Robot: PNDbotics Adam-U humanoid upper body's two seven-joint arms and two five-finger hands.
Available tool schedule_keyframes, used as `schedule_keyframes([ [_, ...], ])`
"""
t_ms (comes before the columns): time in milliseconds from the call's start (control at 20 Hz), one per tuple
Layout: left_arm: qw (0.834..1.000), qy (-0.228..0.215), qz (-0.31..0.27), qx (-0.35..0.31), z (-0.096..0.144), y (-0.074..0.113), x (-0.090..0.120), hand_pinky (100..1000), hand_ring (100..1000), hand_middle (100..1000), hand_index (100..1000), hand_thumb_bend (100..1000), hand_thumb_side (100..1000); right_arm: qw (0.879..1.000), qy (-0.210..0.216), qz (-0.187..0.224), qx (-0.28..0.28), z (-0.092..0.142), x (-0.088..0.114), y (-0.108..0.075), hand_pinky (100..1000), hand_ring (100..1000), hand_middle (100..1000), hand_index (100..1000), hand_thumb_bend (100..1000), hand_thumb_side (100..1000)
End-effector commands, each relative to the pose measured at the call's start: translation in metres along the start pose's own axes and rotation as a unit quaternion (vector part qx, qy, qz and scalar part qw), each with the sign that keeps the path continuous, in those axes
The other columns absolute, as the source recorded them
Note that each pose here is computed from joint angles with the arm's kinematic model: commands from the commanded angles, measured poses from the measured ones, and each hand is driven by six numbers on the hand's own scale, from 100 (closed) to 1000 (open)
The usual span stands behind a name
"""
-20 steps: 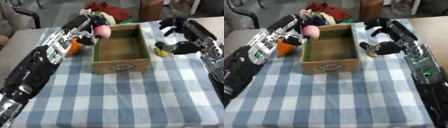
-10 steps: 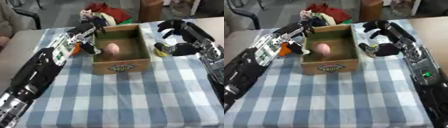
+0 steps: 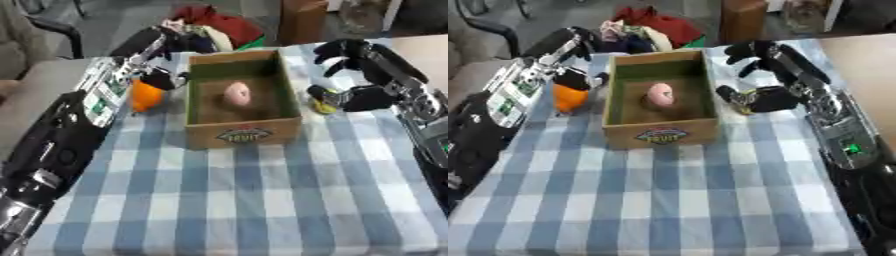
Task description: Pick up objects on the table and place them in the box.
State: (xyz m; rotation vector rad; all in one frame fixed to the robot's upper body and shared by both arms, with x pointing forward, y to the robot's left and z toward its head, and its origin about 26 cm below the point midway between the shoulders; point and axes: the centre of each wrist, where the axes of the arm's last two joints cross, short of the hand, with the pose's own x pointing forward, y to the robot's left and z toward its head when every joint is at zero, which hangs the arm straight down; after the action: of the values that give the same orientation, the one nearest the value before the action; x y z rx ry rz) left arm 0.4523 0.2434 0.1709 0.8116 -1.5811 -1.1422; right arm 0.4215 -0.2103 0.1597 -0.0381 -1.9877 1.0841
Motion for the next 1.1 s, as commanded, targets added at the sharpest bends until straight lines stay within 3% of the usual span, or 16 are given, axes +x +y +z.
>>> schedule_keyframes([
  [50, 0.998, 0.047, -0.012, 0.027, 0.003, 0.017, -0.020, 672, 600, 689, 760, 417, 100, 1.000, -0.007, 0.013, -0.007, -0.002, 0.006, -0.010, 642, 807, 650, 793, 415, 217],
  [450, 0.989, 0.139, -0.036, 0.018, 0.002, -0.014, -0.053, 668, 610, 730, 783, 463, 100, 1.000, -0.010, 0.011, -0.007, -0.002, 0.006, -0.009, 643, 808, 650, 793, 417, 218],
  [950, 0.975, 0.202, -0.092, 0.030, 0.003, -0.044, -0.069, 667, 617, 763, 821, 465, 100, 1.000, -0.010, 0.008, -0.006, -0.001, 0.006, -0.008, 643, 808, 650, 793, 418, 217],
  [1100, 0.973, 0.205, -0.107, 0.014, 0.004, -0.049, -0.071, 638, 548, 669, 776, 417, 100, 1.000, -0.009, 0.008, -0.006, -0.001, 0.006, -0.009, 642, 808, 649, 793, 417, 218],
])
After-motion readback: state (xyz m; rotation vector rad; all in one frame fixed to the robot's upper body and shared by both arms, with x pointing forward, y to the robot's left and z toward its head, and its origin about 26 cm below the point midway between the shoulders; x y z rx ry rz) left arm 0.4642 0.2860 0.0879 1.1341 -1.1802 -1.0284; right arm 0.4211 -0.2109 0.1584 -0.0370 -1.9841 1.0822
